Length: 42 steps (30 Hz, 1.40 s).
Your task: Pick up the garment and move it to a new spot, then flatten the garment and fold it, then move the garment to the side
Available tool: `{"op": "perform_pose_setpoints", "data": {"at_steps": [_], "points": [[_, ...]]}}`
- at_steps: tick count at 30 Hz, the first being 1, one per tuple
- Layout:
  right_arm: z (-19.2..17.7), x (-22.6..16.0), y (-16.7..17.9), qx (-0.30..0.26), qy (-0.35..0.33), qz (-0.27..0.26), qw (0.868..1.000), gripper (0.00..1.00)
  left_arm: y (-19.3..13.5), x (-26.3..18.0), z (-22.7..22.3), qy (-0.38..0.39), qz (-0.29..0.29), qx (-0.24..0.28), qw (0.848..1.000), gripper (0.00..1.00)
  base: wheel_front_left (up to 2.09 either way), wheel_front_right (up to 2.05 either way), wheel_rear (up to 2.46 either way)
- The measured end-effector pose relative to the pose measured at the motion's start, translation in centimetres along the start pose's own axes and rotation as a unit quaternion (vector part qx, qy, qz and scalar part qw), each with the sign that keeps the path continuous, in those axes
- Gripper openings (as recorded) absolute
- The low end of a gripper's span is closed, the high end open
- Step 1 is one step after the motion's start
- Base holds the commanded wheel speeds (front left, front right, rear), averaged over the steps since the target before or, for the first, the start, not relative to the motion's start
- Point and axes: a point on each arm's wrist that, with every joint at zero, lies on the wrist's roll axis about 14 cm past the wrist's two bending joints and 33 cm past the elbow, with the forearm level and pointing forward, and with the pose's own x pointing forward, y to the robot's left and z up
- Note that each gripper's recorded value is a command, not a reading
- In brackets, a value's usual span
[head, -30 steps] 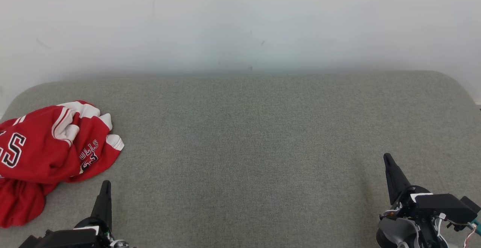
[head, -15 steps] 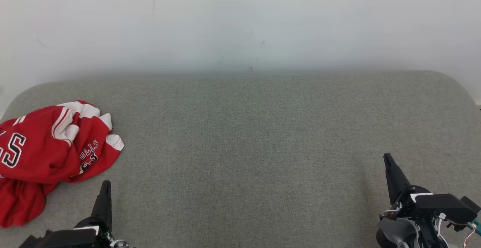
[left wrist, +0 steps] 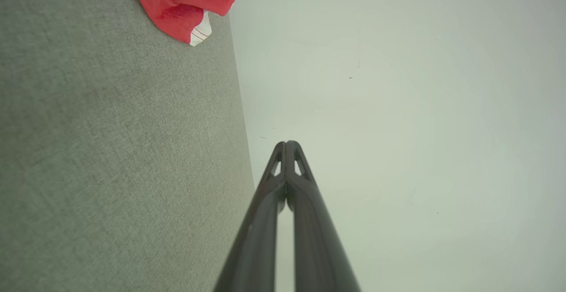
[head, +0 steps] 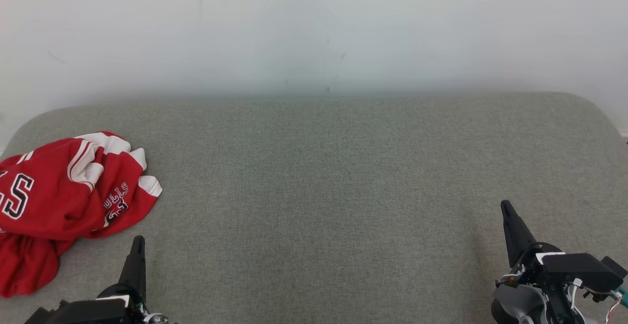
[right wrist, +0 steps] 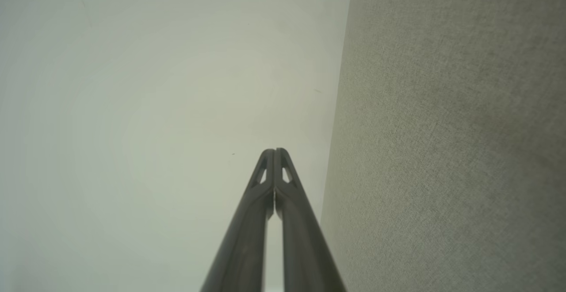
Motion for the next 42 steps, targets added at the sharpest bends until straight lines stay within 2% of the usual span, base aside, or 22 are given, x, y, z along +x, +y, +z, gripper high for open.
{"op": "perform_pose_setpoints", "data": {"at_steps": [42], "points": [[0.0, 0.0, 0.0, 0.0, 0.0, 0.0, 1.0, 0.0, 0.0, 0.0, 0.0, 0.0, 0.0, 0.0, 1.0, 0.0, 0.0, 0.0, 0.0]]}}
